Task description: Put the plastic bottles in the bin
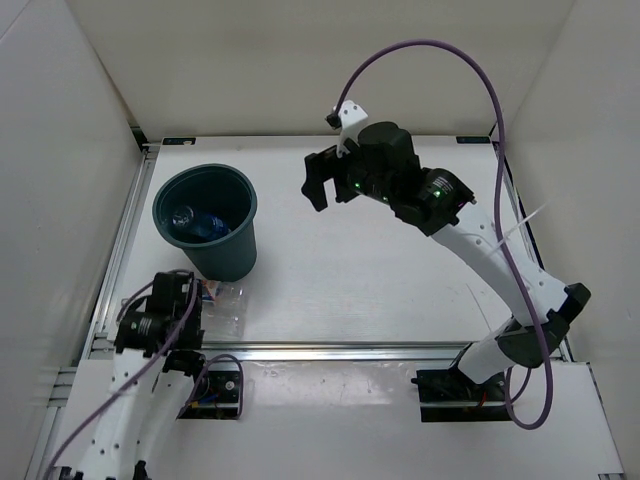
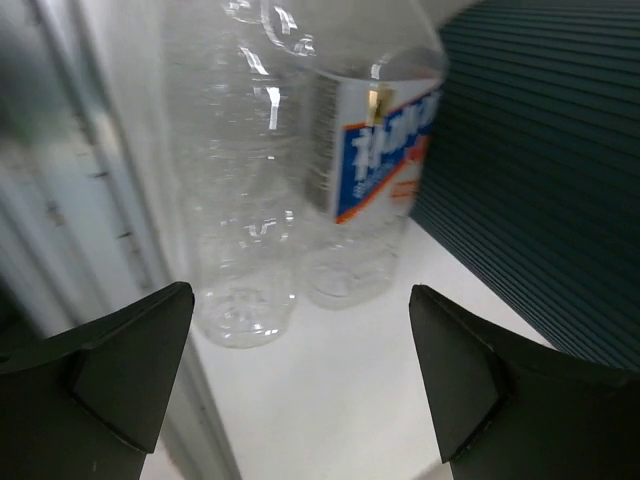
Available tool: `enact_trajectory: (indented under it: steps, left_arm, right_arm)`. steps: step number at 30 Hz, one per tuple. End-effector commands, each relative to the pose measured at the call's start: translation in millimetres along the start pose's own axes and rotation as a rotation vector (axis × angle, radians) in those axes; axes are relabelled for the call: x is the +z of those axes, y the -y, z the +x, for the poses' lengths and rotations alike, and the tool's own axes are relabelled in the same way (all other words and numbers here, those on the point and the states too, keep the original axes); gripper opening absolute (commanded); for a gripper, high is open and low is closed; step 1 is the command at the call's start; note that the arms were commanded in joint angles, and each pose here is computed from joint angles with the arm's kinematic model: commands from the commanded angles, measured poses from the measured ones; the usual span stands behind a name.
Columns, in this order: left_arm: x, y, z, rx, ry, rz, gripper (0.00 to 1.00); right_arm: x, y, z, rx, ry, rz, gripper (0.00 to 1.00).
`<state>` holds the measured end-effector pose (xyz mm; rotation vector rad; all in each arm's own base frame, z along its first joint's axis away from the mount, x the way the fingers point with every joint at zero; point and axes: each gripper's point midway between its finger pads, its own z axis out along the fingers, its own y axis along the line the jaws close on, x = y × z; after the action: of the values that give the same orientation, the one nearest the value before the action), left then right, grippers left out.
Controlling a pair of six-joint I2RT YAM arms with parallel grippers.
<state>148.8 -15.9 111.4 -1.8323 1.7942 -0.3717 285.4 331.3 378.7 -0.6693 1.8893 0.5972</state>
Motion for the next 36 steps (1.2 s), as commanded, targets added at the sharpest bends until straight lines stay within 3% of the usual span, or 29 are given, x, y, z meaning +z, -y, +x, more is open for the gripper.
enact_trajectory:
  steps: [1, 6, 11, 25, 32, 36]
  left_arm:
    - [-10, -8, -12, -0.022, 0.069, -0.186, 1.00]
    - [-25, 21, -11, -0.003, 0.063, -0.247, 1.00]
    - [-21, 25, -2, -0.004, 0.028, -0.316, 1.00]
    - [-5, -22, 4, -0.051, -0.016, -0.448, 0.86]
    - [6, -53, 5, -0.037, -0.002, -0.557, 0.87]
    - [16, -51, 6, -0.047, 0.000, -0.551, 0.88]
  right_arm:
    - [-19, 8, -14, 0.022, 0.061, 0.009, 1.00]
    - [-17, 16, -4, 0.046, 0.038, 0.021, 1.00]
    - [-19, 23, 2, 0.072, 0.027, 0.032, 1.00]
    - [-23, 50, 25, 0.121, -0.014, 0.075, 1.00]
    - [-24, 54, 29, 0.125, -0.031, 0.086, 1.00]
    - [-30, 60, 29, 0.133, -0.028, 0.095, 1.00]
